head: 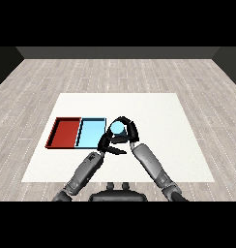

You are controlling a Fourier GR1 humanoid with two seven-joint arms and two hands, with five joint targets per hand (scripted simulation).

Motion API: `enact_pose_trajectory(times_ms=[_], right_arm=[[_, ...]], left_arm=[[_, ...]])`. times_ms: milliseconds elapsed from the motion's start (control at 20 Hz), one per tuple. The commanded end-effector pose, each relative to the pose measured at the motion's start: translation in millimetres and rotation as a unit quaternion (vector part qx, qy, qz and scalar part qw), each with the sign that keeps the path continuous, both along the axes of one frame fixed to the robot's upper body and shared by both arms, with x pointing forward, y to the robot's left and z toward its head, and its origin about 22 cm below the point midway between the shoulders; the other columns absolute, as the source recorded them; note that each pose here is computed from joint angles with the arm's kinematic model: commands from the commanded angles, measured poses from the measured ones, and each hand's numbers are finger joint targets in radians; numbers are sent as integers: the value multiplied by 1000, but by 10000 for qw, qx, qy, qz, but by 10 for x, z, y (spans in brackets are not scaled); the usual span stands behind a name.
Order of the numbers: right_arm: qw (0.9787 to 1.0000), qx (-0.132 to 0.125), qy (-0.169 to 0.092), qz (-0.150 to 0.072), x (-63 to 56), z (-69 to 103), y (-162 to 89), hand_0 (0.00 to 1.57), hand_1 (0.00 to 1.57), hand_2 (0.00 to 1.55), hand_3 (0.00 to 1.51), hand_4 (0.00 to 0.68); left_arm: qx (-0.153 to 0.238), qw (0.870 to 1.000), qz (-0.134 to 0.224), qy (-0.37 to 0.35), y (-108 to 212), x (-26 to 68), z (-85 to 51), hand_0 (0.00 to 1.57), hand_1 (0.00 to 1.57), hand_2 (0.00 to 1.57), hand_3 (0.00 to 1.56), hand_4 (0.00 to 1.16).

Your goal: Pick the blue can and put it in the blue box

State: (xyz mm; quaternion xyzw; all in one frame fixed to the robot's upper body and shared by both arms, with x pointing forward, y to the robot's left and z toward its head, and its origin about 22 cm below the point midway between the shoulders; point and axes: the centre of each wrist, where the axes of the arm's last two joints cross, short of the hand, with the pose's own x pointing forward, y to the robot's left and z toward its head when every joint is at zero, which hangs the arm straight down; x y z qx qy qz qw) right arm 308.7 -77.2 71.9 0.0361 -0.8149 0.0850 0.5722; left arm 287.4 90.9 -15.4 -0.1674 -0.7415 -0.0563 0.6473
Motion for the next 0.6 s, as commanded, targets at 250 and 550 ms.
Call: enact_pose_trajectory(times_ms=[250,550], right_arm=[[9996,289,59,17,-150,-7,-12,1447,1447,1449,1390,602],[9975,671,109,215,-262,-203,132,1475,1475,1469,1396,595]], left_arm=[[-165,9997,-149,-89,-221,9,69,0,0,0,0,0],[289,9991,45,303,-75,99,31,0,0,0,0,505]])
